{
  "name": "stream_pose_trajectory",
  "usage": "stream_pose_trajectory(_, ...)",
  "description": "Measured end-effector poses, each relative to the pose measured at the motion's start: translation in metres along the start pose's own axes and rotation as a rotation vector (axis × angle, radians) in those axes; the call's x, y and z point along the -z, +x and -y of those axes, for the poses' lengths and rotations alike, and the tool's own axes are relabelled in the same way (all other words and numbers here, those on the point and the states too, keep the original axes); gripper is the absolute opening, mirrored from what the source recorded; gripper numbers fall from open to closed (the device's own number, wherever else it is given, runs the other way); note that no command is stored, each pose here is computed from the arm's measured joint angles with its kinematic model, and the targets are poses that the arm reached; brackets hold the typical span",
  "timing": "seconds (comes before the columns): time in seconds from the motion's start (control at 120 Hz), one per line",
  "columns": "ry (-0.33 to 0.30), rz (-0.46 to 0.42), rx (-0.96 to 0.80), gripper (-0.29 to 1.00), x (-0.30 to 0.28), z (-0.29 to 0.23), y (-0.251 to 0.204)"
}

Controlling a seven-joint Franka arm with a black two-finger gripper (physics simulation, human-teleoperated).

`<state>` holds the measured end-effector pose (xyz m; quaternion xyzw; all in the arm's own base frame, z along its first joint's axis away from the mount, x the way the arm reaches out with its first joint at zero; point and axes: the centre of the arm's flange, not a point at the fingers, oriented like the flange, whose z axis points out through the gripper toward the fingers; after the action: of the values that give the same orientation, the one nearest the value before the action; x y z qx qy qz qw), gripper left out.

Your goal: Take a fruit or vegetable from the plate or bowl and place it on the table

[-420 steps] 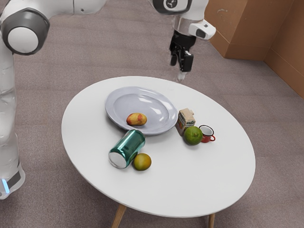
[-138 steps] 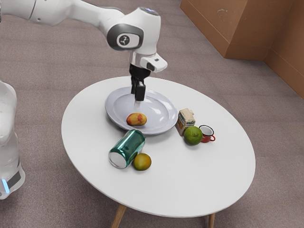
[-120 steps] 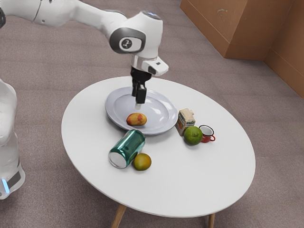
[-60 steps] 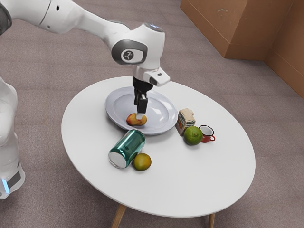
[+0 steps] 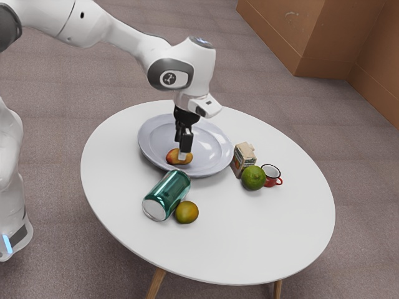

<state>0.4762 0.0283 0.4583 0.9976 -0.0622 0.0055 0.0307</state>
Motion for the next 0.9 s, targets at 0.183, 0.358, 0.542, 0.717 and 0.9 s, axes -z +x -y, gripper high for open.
stream_pose_trajectory(0.183,0.000,0.002,0.000,0.70,-0.005,0.000,0.001)
stream_pose_trajectory(0.358,-0.001,0.011,0.002,0.65,-0.012,0.002,0.003)
stream_pose_trajectory(0.542,-0.001,0.013,0.002,0.49,-0.014,0.002,0.004)
stream_pose_trajectory(0.717,0.004,0.011,0.005,0.26,-0.015,0.003,0.005)
stream_pose_trajectory(0.9,0.016,-0.024,-0.022,0.14,0.003,-0.009,0.005)
